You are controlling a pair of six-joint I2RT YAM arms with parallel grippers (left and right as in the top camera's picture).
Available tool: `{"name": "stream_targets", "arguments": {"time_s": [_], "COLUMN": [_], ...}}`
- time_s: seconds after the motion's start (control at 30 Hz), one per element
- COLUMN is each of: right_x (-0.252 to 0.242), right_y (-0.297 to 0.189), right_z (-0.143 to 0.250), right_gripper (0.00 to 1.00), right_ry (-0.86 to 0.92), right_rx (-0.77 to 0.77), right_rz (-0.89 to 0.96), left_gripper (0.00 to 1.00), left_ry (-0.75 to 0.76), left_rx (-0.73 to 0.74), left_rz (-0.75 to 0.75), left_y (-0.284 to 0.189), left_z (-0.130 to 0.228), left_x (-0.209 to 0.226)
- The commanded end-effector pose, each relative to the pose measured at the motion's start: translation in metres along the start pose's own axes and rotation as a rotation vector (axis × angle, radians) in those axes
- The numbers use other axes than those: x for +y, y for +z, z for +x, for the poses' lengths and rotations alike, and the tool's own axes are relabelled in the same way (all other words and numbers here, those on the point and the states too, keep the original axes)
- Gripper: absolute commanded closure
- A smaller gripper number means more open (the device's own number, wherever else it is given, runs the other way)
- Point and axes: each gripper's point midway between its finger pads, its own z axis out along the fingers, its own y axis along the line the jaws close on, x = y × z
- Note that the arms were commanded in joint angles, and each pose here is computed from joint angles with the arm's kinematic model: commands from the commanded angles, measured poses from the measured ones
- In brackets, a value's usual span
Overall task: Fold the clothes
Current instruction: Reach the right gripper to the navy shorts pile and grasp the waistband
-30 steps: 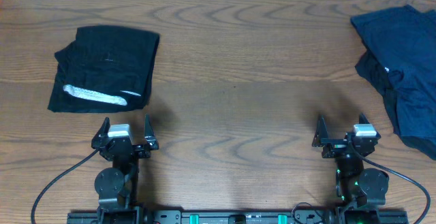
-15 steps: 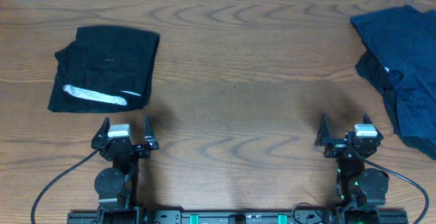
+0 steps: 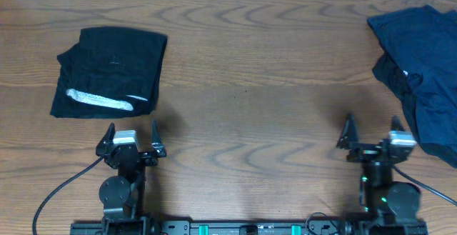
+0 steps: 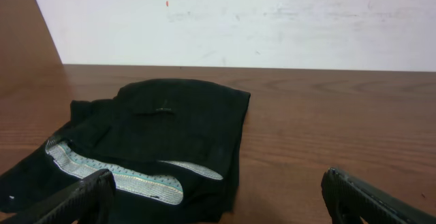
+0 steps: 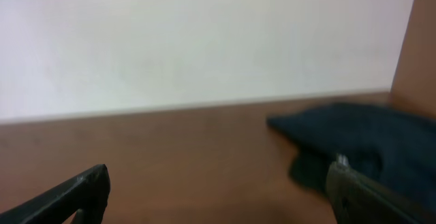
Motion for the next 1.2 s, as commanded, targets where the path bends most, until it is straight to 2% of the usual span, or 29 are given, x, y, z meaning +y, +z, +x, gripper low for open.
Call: {"name": "stream_targets", "arguments": {"time_s": [0.0,0.13,0.27,0.43,0.57,0.67,0.83,1.03,1.17], "right_x": [0.003,0.01,0.013,0.01,-0.011,-0.029,-0.059,-0.11,-0.133], "right_y": [-0.005,0.007,0.042,0.106,0.157,0.193,0.245,0.285,0.301], "right_z": [-0.059,-0.103,-0.13,-0.145,-0.143,-0.132,-0.091,-0.007,0.034], "right_gripper": [0.01,0.01,0.01,0.01,0.01,0.01,0.01,0.01,0.01], "right_ry": [0.049,0.028,-0.033,-0.121,-0.209,-0.284,-0.434,-0.461,-0.46], "right_rx": [-0.082,-0.065,0.014,0.216,0.401,0.535,0.734,0.908,0.954], "right_rz": [0.003,0.001,0.014,0.057,0.155,0.195,0.181,0.205,0.224], "left_gripper": [0.02,0.02,0.02,0.02,0.02,0.02,0.02,0.02,0.02], "left_ry": [0.015,0.015,0.015,0.015,0.015,0.015,0.015,0.015,0.015], "left_rx": [0.048,0.048,0.048,0.048,0.048,0.048,0.048,0.048,0.048], "left_rz": [-0.019,-0.019,-0.019,-0.019,-0.019,-0.019,-0.019,-0.019,-0.019], "left_y": [0.0,0.0,0.0,0.0,0.0,0.0,0.0,0.0,0.0], "left_z": [0.015,0.015,0.015,0.015,0.015,0.015,0.015,0.015,0.015], "left_x": [0.004,0.004,0.004,0.004,0.004,0.004,0.004,0.004,0.004]}}
